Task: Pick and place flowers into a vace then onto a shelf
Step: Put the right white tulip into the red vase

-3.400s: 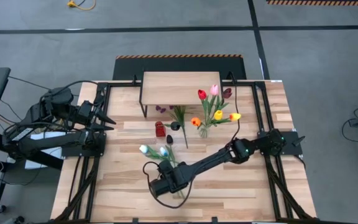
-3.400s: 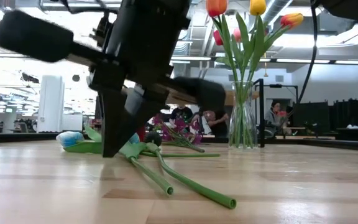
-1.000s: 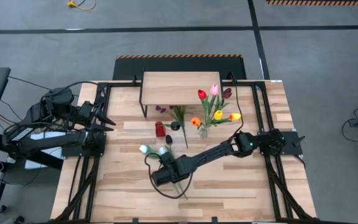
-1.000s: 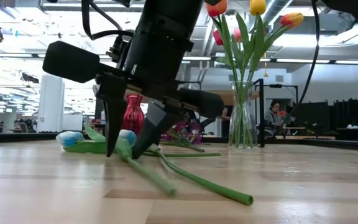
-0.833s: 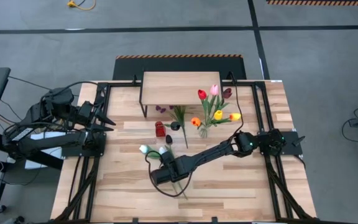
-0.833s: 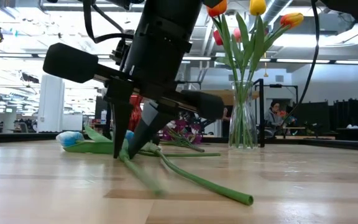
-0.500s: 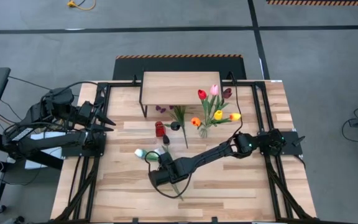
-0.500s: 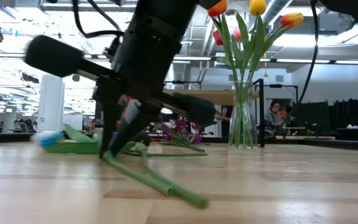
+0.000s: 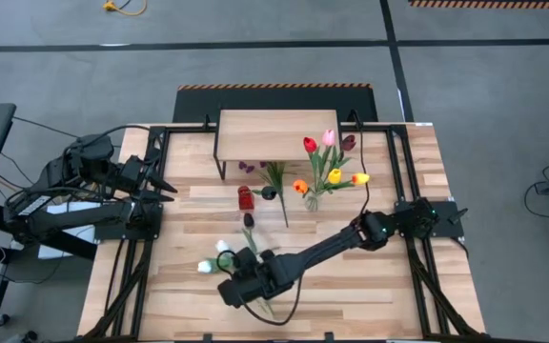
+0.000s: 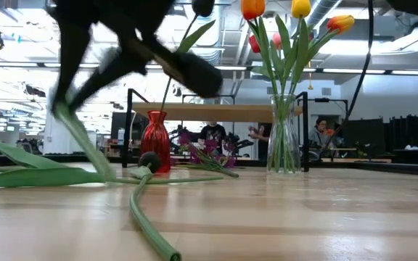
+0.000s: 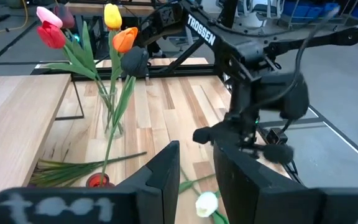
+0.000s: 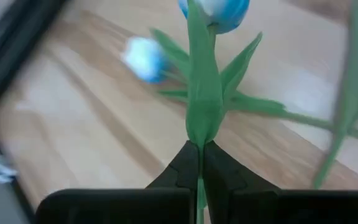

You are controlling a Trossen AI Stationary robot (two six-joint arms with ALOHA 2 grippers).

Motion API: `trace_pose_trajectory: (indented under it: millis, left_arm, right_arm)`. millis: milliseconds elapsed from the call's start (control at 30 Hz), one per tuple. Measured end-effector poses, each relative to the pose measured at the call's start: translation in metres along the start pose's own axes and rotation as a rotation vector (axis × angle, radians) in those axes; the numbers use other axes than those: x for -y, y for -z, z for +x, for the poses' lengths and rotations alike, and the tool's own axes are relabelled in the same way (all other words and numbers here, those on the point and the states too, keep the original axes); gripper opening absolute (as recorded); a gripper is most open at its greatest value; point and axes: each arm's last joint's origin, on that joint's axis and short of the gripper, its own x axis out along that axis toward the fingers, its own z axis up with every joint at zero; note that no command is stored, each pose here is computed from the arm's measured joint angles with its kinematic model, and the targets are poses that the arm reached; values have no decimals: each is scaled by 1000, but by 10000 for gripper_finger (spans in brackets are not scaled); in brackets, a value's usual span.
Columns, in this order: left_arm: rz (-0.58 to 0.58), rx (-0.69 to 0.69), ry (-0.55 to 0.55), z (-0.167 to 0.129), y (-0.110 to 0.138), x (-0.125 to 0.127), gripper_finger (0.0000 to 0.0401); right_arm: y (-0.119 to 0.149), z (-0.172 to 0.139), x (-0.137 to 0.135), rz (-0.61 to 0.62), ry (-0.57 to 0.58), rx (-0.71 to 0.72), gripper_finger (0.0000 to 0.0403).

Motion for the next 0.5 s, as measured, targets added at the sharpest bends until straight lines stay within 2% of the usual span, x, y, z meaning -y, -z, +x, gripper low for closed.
trace_pose_trajectory:
  millis: [167, 333, 500]
  left_arm:
    - [2, 7, 37, 0, 0, 1, 87]
    - [12, 40, 153, 0, -3, 4, 87]
    - [-12, 68, 168, -1, -6, 4, 87]
  right_arm:
    - [-8, -14, -12, -42, -72, 101, 1]
    - [-23, -37, -22, -88, -104, 282, 0]
    - [-47, -72, -27, -183, -45, 511, 0]
